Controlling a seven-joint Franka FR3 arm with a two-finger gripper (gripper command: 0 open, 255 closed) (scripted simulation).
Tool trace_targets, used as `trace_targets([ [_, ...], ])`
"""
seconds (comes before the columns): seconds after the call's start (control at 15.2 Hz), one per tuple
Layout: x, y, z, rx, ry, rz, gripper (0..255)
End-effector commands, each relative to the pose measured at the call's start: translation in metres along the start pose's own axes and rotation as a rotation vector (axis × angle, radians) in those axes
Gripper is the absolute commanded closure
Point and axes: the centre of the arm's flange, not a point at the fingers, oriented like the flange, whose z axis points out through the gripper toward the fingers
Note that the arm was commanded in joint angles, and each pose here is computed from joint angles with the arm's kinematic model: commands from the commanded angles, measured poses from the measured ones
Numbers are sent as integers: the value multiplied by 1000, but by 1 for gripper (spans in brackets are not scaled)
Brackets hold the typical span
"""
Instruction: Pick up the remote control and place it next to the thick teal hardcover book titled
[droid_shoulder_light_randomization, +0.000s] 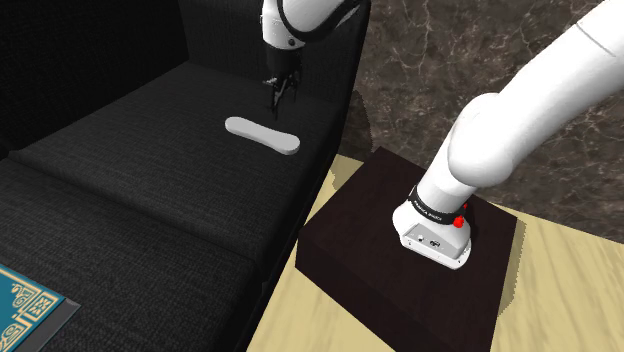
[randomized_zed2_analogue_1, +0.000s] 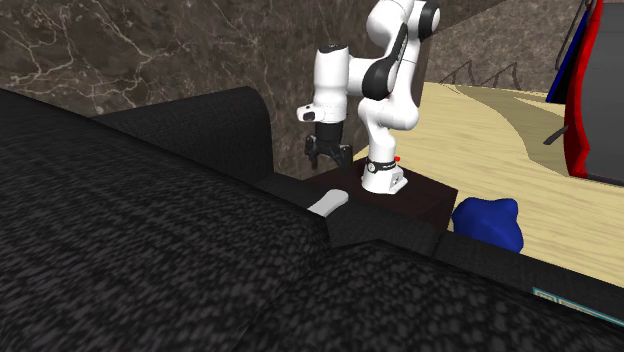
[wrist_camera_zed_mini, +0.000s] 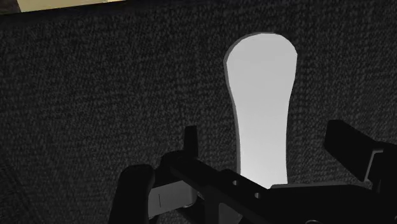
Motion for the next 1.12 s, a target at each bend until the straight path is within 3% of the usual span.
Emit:
trace_targets([
  [0.0,17,-12,18,-1,12,-16,0],
  [0.2,39,-28,41,-5,26,-38,0],
  [0.66,40,-28,77,-5,26,-38,0],
  [1.06,40,-28,81,-5,26,-38,0],
])
